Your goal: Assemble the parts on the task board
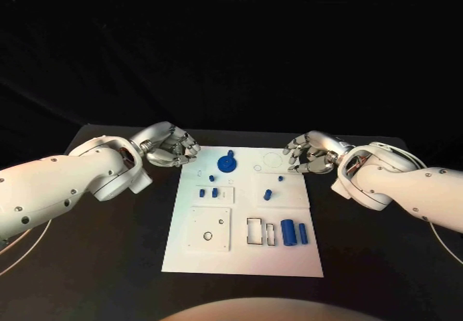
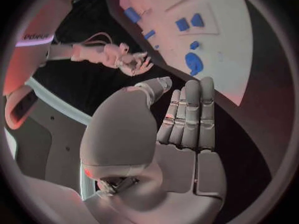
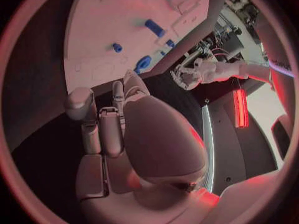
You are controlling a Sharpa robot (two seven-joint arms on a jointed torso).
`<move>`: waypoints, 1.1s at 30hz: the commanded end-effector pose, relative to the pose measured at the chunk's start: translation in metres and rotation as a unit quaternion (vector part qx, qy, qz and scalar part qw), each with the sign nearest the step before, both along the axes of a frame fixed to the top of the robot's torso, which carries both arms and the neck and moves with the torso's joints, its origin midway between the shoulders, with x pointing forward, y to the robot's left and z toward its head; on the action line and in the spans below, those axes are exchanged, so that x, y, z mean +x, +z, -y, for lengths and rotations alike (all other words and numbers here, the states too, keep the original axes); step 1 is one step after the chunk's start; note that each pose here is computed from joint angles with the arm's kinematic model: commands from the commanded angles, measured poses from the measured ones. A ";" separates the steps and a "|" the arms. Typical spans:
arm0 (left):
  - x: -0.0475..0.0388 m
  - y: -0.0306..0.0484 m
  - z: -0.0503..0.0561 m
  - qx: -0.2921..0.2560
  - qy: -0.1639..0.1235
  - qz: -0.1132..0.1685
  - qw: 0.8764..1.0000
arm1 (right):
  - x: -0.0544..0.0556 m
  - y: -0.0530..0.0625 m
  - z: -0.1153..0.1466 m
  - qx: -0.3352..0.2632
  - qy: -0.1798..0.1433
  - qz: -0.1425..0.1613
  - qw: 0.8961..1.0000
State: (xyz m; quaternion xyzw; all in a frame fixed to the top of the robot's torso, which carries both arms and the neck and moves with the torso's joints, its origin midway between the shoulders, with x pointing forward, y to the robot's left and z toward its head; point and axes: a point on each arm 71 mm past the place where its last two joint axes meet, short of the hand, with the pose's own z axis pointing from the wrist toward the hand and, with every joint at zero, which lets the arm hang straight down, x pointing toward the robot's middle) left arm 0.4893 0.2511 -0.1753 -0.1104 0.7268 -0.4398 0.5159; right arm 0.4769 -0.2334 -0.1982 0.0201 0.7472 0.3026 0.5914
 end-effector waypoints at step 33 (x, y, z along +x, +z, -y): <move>-0.0077 0.0138 -0.011 -0.335 0.053 -0.115 0.933 | -0.013 -0.030 -0.041 -0.197 0.082 0.078 0.974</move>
